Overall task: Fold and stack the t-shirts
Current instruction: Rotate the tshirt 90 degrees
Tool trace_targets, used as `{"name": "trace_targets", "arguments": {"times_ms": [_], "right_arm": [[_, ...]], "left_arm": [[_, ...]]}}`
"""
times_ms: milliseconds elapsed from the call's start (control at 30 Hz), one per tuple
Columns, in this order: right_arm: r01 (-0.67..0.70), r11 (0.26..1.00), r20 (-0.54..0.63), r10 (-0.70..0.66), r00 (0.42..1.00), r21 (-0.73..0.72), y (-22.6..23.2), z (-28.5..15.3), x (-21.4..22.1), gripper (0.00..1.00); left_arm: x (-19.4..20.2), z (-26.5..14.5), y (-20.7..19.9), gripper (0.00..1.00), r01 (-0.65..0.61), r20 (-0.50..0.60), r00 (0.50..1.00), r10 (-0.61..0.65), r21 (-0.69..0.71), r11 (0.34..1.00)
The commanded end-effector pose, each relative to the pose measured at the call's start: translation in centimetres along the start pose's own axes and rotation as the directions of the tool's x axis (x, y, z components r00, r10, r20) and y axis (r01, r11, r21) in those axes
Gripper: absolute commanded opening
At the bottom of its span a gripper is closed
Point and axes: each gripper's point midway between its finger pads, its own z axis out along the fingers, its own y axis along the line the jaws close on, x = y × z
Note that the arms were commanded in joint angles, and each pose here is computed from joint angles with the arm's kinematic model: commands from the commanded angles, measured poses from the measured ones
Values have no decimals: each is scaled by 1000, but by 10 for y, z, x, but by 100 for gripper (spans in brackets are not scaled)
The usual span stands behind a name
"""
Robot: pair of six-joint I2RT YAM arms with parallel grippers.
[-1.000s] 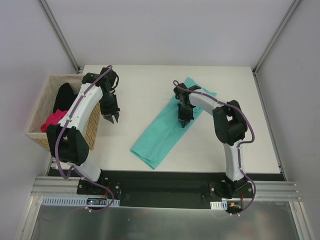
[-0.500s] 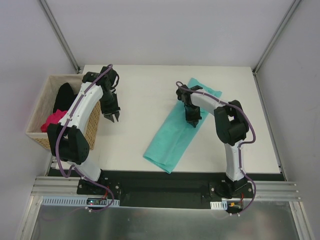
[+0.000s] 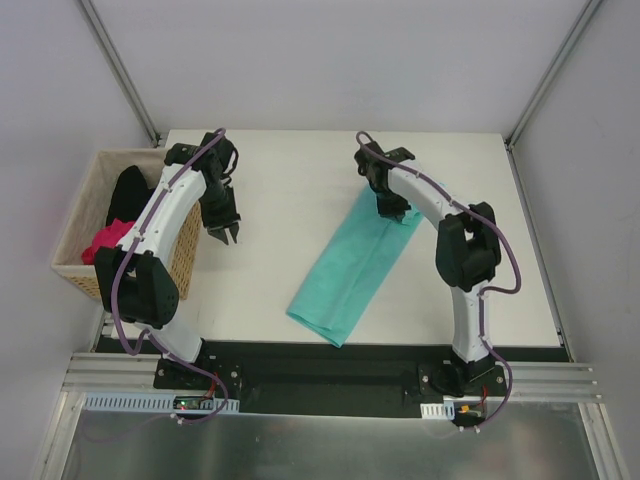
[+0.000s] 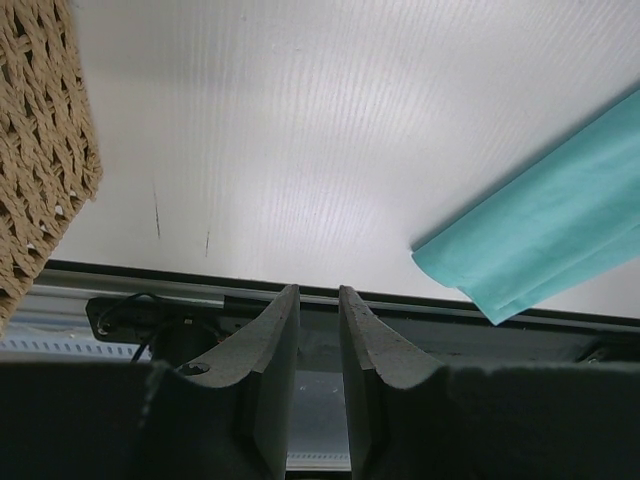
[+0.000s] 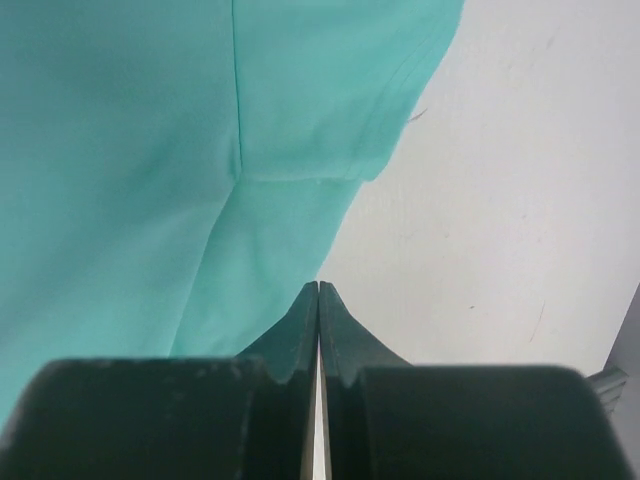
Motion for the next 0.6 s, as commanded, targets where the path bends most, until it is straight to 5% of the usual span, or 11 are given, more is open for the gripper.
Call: {"name": "trace_targets", "arguments": {"times_ms": [0, 567], "right_arm": [[-83, 996, 82, 81, 993, 30, -45, -22, -41, 1], [-149, 986, 52, 152, 987, -72, -57, 48, -103, 1]], "left_arm": [[-5, -7, -5, 22, -30, -6, 1000, 30, 21, 999], [-31, -9, -15, 22, -53, -21, 998, 53, 4, 999]]}}
